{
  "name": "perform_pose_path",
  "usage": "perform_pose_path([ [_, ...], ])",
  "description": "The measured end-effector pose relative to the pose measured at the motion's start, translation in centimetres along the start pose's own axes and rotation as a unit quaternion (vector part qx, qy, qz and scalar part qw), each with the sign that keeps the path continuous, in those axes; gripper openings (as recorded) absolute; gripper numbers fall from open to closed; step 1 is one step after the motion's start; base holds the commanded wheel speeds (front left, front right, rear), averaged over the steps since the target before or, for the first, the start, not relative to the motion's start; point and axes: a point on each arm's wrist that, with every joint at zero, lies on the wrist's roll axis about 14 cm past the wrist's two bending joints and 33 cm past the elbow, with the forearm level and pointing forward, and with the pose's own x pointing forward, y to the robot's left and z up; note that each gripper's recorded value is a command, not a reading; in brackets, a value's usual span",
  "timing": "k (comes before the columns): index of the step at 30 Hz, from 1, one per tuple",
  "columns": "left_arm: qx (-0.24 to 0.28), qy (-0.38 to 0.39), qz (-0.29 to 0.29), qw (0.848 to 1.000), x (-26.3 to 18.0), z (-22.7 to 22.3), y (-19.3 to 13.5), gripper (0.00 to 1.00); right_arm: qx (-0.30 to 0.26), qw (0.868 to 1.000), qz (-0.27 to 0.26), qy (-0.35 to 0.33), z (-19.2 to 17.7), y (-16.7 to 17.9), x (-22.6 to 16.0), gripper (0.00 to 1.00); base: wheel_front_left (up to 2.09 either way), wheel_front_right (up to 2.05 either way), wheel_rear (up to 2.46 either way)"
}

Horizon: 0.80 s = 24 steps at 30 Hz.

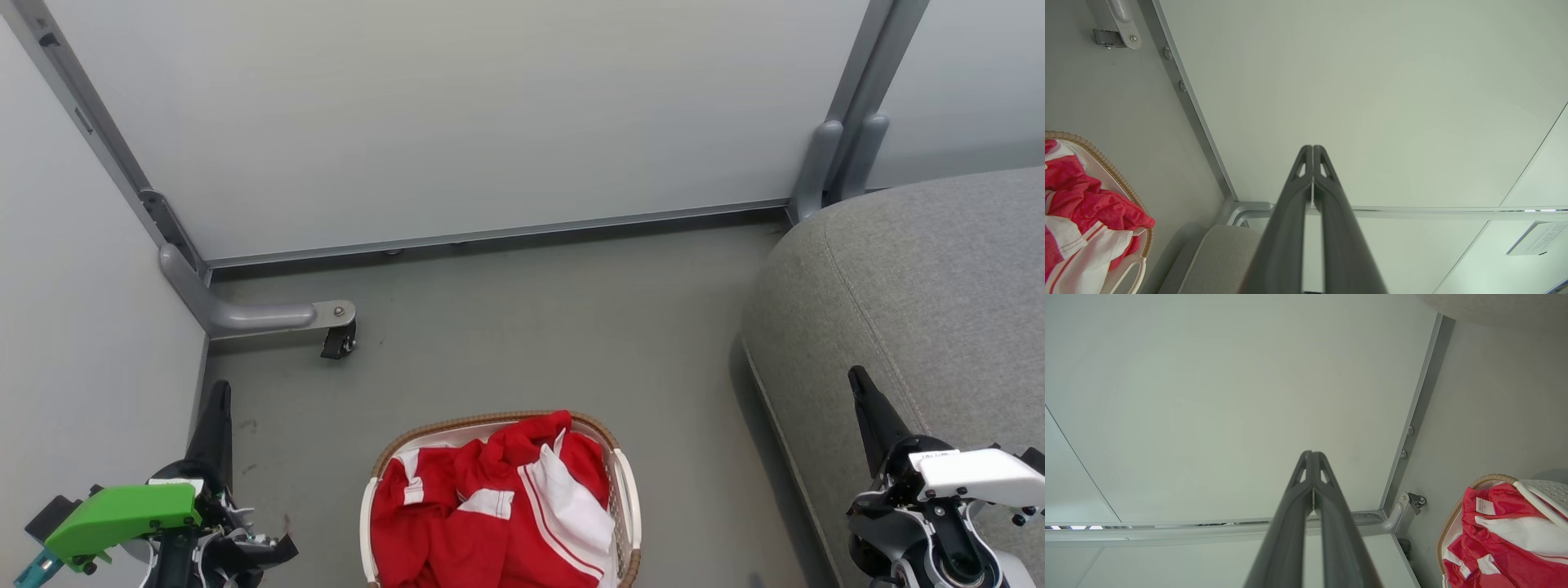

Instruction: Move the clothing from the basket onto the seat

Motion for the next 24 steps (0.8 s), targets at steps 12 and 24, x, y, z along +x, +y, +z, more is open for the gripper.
perform_pose_path([
  [12, 0.0, 0.0, 0.0, 1.0, 0.0, 0.0, 0.0, 0.0, 0.0, 1.0, 0.0, 0.0, 0.0, 0.0, 0.0, 0.0, 0.0, 0.0, 0.0],
  [24, 0.0, 0.0, 0.0, 1.0, 0.0, 0.0, 0.0, 0.0, 0.0, 1.0, 0.0, 0.0, 0.0, 0.0, 0.0, 0.0, 0.0, 0.0, 0.0],
])
